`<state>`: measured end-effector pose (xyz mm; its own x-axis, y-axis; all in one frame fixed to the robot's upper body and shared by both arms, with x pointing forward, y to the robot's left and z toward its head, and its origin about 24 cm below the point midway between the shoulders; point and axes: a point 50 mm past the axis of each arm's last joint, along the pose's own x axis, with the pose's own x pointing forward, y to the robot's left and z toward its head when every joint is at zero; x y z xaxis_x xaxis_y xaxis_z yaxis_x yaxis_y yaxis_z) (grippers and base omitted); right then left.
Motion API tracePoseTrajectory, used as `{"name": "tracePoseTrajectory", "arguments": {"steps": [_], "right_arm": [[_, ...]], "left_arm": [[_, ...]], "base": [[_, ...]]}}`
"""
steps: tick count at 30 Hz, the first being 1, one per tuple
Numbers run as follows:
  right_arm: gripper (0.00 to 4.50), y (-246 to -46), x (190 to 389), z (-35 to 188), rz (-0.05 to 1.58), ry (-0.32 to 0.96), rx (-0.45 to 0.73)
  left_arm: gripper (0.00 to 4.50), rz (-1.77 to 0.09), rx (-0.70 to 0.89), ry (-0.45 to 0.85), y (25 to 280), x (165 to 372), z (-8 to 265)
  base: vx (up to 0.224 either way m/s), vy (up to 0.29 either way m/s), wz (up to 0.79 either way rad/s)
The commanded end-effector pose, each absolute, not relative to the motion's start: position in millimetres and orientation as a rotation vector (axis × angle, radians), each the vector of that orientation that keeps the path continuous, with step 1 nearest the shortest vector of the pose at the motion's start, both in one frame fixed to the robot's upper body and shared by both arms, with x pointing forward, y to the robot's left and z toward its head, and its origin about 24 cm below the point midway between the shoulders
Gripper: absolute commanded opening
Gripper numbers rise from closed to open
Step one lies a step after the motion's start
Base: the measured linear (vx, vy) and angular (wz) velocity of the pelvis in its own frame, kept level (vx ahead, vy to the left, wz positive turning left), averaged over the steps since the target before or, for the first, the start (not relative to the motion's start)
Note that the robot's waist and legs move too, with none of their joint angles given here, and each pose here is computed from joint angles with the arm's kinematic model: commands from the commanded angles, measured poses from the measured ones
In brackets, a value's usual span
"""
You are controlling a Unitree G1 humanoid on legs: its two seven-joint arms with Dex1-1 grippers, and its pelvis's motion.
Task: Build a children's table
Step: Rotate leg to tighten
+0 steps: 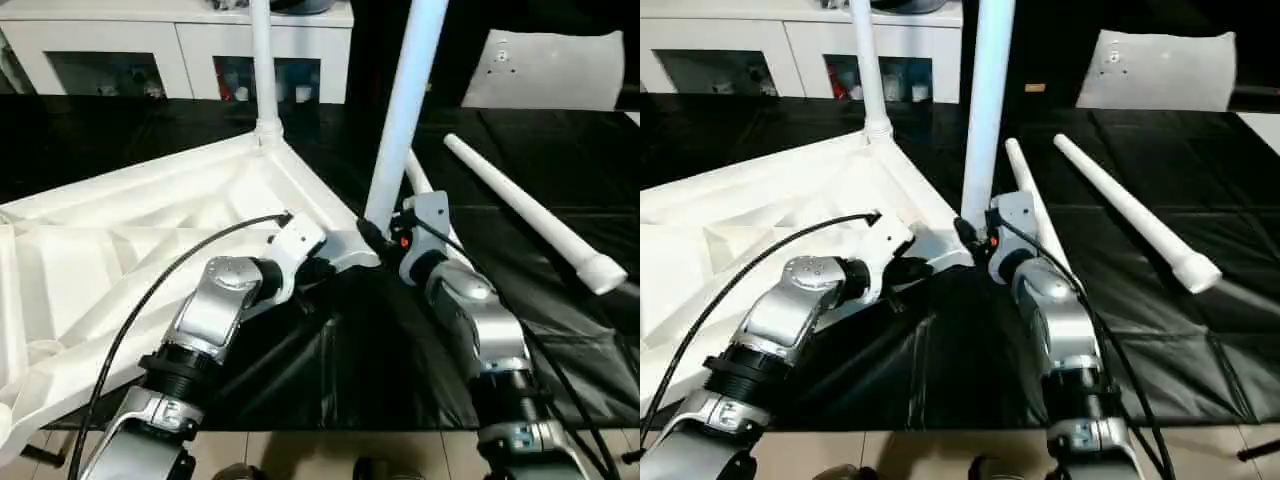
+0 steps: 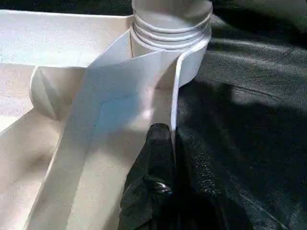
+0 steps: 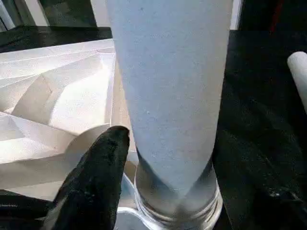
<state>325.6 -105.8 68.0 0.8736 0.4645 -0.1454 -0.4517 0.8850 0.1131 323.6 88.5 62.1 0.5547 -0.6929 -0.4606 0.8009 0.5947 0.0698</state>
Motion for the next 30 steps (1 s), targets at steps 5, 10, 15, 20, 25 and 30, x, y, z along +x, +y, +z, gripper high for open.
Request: {"name": "tracePoseTrajectory", "arguments": {"steps": [5,10,15,20,25,30], "right_arm": [[3.54,-73.2,306.5,61,0.739,0.186,0.153],[3.98,-99.2,307.4,71,0.813,0.13,0.122],[4.33,-121.0,308.4,83,0.891,0.099,0.074],[4.49,-137.2,302.6,85,1.066,0.142,-0.057],[4.49,-144.7,302.0,86,1.176,0.192,-0.135],[4.32,-144.7,302.8,89,1.277,0.222,-0.151]], "left_arm": [[0.0,-0.926,0.335,0.379,97,325,68],[0.0,-1.011,0.369,0.369,116,322,67],[0.0,-1.135,0.394,0.38,130,315,65],[0.0,-1.287,0.491,0.397,144,310,62],[0.0,-1.414,0.53,0.429,154,306,64],[0.0,-1.551,0.581,0.468,159,302,66]], "base": [[0.0,0.0,0.0],[0.0,0.0,0.0],[0.0,0.0,0.0],[0.0,0.0,0.0],[0.0,0.0,0.0],[0.0,0.0,0.0]]}}
